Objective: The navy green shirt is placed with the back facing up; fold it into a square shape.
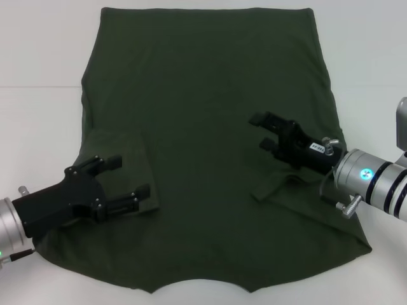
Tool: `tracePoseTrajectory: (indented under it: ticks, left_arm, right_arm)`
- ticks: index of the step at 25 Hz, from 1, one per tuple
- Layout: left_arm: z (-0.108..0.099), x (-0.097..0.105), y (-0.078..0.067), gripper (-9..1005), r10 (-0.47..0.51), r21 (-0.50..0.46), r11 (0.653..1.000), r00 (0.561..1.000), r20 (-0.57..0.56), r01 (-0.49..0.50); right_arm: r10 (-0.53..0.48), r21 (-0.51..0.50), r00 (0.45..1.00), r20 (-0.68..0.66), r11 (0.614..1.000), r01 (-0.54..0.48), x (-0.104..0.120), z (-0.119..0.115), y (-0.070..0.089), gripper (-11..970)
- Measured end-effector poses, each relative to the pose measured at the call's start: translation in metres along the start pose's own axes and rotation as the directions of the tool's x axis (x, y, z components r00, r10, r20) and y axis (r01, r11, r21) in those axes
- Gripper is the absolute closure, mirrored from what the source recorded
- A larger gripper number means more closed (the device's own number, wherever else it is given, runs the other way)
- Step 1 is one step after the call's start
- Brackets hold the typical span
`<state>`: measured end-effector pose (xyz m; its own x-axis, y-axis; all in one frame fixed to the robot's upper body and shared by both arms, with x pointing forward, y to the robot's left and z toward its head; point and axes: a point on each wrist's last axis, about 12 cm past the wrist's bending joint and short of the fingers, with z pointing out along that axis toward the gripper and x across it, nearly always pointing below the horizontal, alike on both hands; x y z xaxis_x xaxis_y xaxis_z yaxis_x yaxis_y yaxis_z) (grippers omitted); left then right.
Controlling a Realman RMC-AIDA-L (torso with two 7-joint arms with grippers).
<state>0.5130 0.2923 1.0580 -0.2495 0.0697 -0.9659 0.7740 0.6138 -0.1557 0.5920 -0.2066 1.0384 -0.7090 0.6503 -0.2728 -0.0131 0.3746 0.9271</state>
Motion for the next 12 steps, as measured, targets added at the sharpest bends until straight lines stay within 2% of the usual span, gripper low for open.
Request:
tracePoseTrajectory:
  ticks: [4, 12]
  left_arm:
    - [-0.002, 0.002, -0.001, 50, -0.003, -0.002, 1.0, 1.0, -0.001, 0.003]
    - [0.0, -0.001, 0.0, 50, 0.002, 0.002, 1.0, 1.0, 0.001, -0.002]
  right_arm:
    - [0.025, -0.003, 1.0, 0.001, 1.0, -0.025, 0.005, -0.011, -0.009, 155]
    - [0.141, 0.015, 0.987, 0.073, 0.99, -0.142, 0.024, -0.066, -0.051, 156]
